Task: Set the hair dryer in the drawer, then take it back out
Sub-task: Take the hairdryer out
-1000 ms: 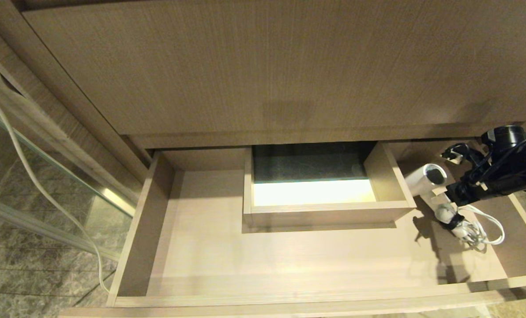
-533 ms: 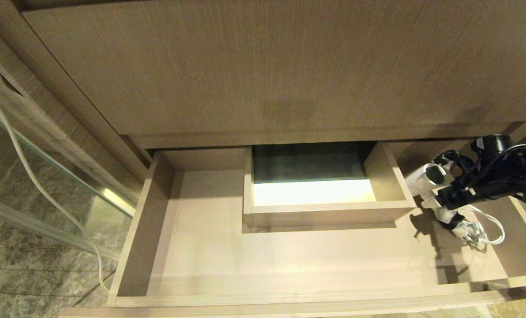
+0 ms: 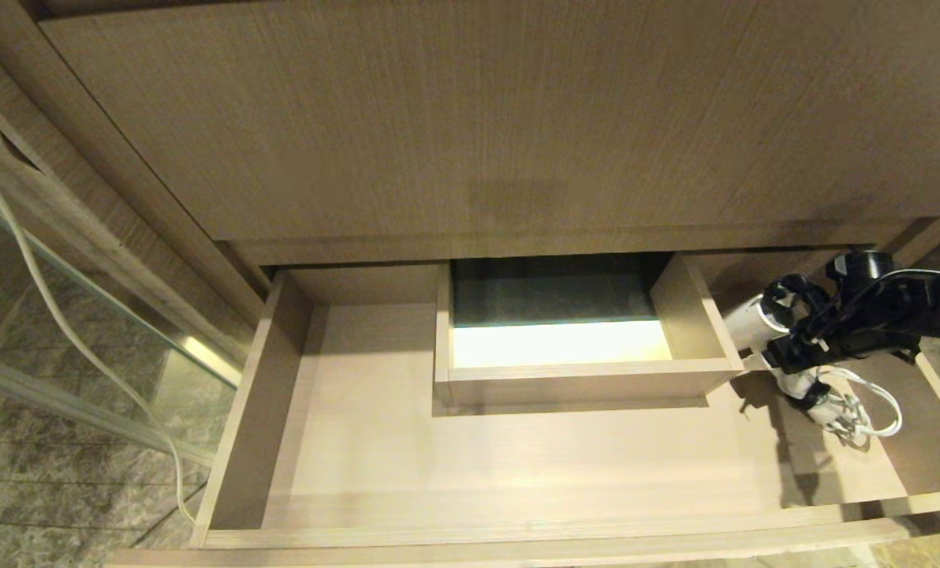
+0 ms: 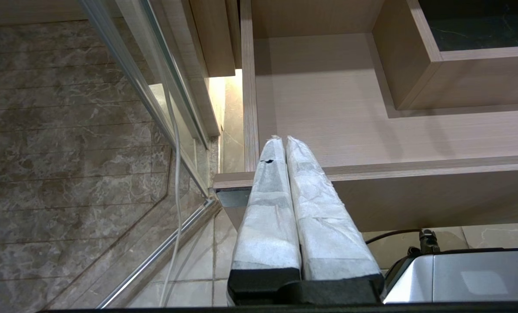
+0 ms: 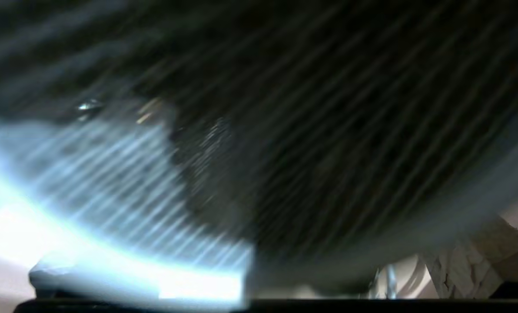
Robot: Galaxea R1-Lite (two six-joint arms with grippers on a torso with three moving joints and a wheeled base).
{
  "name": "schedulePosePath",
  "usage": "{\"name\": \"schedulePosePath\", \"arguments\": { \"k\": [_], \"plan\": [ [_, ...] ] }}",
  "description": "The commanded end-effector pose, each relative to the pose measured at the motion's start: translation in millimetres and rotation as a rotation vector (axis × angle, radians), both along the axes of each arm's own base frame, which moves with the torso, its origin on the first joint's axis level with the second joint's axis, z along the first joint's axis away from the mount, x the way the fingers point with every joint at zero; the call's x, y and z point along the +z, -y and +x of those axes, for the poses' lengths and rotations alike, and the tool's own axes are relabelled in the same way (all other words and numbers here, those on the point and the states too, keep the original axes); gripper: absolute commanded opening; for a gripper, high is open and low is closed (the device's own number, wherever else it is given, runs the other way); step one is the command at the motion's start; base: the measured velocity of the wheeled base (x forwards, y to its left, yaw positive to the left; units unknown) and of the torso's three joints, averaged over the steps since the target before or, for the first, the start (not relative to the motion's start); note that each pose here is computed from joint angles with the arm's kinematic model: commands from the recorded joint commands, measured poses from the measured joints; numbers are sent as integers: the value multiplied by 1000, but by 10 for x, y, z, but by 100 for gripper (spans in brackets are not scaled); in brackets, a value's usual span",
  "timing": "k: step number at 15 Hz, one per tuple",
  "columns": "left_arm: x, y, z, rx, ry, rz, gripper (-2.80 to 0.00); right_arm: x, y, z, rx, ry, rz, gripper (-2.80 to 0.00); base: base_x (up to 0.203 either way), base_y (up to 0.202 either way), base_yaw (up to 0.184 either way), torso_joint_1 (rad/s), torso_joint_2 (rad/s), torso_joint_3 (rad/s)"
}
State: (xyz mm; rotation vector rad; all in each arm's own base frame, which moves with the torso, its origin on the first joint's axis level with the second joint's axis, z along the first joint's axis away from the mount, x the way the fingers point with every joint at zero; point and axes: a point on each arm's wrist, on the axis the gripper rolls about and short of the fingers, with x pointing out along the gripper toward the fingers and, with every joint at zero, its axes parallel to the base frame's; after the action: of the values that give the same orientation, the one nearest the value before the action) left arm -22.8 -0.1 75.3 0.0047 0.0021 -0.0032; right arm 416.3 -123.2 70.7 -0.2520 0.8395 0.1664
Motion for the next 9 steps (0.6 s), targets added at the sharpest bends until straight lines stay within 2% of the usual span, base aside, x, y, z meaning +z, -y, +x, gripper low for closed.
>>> {"name": "schedulePosePath", "arguments": {
  "k": [1, 7, 8, 9],
  "plan": [
    [-3, 0, 2, 0, -2, 0, -280, -161, 36, 97, 10, 8, 7, 0, 0, 0, 0, 0, 0, 0],
    [-4, 0, 1, 0, -1, 0, -280, -257, 140, 133, -3, 12, 11, 0, 0, 0, 0, 0, 0, 0],
    [-4, 0, 2, 0, -2, 0, -280, -260, 146, 134, -4, 16, 14, -280, 0, 0, 0, 0, 0, 0],
    [-4, 0, 2, 0, -2, 0, -280, -250, 148, 141, -2, 22, 14, -280, 0, 0, 0, 0, 0, 0]
  ]
}}
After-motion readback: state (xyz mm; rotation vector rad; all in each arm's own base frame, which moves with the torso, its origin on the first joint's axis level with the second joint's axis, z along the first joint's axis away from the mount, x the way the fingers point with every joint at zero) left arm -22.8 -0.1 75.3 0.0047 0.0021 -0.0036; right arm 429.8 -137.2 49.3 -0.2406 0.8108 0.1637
